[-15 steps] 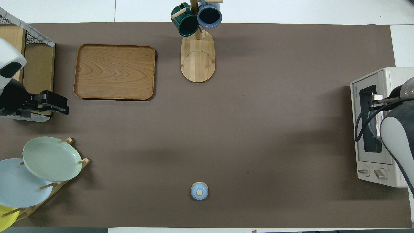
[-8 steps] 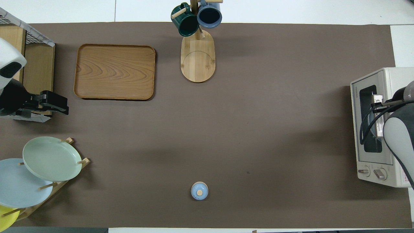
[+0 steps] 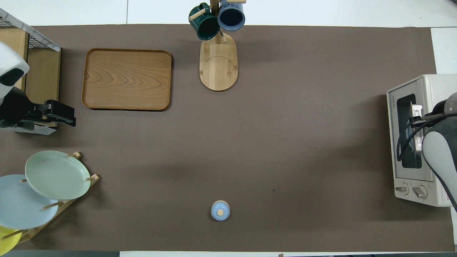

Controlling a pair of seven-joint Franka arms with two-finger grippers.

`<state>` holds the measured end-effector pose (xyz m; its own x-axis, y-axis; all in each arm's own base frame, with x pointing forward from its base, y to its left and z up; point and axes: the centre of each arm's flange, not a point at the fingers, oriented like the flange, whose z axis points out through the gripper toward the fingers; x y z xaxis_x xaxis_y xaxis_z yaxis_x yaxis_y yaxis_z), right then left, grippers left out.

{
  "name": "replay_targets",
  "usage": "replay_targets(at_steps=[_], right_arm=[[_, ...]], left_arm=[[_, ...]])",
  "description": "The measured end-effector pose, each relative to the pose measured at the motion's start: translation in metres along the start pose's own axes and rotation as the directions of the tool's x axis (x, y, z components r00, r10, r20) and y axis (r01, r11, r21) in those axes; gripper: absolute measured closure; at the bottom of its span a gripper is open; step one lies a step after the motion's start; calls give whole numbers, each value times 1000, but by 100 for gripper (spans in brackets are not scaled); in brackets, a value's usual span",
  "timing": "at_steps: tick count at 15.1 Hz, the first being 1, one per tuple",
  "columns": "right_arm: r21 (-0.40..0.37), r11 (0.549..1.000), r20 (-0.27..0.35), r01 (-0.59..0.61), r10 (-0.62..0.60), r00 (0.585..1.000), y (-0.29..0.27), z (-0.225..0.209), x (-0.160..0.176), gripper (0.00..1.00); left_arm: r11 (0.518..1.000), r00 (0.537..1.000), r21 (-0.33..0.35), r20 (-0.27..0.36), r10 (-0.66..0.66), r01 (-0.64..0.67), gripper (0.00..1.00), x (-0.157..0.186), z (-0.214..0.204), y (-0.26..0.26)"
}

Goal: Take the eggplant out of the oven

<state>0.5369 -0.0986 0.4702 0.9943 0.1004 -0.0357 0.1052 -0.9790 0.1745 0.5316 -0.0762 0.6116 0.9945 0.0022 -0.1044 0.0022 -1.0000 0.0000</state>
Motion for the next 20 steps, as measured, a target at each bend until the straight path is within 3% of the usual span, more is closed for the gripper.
replay_targets(at_steps=[4,8,13,20], right_arm=[[4,1000,-21,6,-6,1000,-6,1,-2,99],[75,997,-35,5,-2,999,-33,6,1,99],[95,995,-28,13,-10,1000,-68,23,9,99],[132,991,-62,0,8,998,-118,85,25,99]], left_arm=[[1000,1000,0,0,0,0,0,0,0,0],[1000,1000,0,0,0,0,0,0,0,0],[1000,1000,0,0,0,0,0,0,0,0],[1000,1000,0,0,-1,1,0,0,0,-1]])
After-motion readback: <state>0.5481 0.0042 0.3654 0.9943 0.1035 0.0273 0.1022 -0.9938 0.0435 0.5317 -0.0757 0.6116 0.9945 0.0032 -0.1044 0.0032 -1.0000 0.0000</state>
